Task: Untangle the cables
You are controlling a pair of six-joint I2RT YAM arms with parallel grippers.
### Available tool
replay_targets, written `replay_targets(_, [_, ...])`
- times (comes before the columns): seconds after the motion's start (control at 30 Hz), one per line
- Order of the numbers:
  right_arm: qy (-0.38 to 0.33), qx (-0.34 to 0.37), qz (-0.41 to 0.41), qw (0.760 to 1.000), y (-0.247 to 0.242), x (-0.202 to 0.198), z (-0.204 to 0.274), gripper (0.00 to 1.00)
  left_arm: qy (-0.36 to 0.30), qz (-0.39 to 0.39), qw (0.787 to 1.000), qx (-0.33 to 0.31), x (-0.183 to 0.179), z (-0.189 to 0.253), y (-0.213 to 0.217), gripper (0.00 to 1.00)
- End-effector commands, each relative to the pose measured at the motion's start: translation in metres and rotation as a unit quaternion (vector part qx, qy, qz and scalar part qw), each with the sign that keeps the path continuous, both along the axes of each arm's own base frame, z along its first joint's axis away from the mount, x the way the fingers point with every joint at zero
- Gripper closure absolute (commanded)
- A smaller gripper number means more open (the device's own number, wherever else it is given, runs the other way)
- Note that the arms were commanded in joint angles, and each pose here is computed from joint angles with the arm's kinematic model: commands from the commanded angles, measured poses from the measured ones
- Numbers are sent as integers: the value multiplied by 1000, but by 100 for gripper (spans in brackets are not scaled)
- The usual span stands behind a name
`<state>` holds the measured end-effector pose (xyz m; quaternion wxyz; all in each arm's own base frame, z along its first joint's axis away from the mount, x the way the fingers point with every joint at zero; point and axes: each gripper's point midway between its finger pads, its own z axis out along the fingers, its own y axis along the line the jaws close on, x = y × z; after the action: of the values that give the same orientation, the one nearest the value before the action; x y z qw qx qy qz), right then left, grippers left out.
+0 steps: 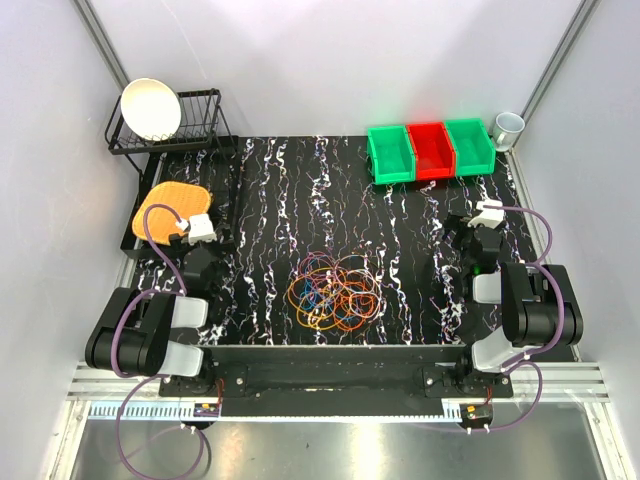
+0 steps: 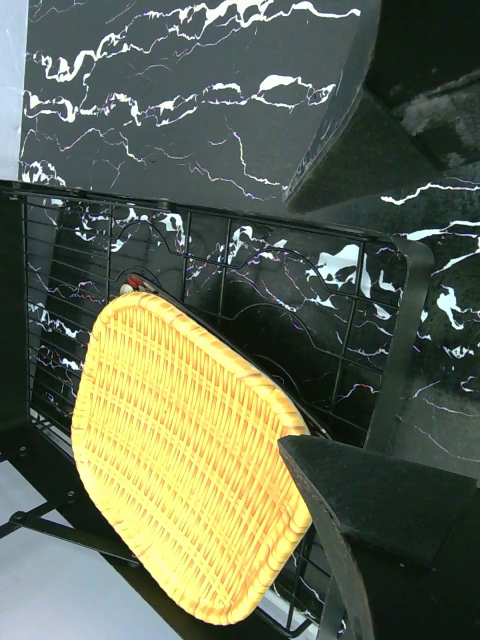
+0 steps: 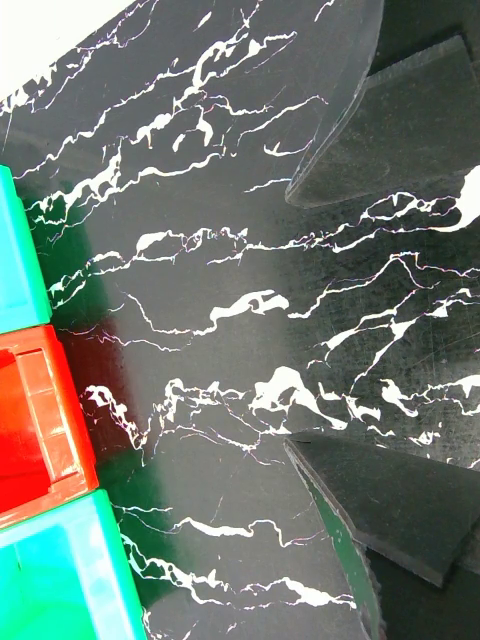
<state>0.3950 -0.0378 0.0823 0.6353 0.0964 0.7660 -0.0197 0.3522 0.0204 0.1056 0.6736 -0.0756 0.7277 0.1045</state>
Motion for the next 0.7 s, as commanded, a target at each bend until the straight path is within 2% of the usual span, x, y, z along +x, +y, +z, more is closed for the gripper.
replay_targets(0.0, [-36, -1, 3, 999, 0, 11, 20, 0, -50, -2, 999, -11, 8, 25, -1, 1])
replay_targets(0.67, [-32, -3, 12, 999, 3, 9, 25, 0, -48, -3, 999, -11, 8, 25, -1, 1])
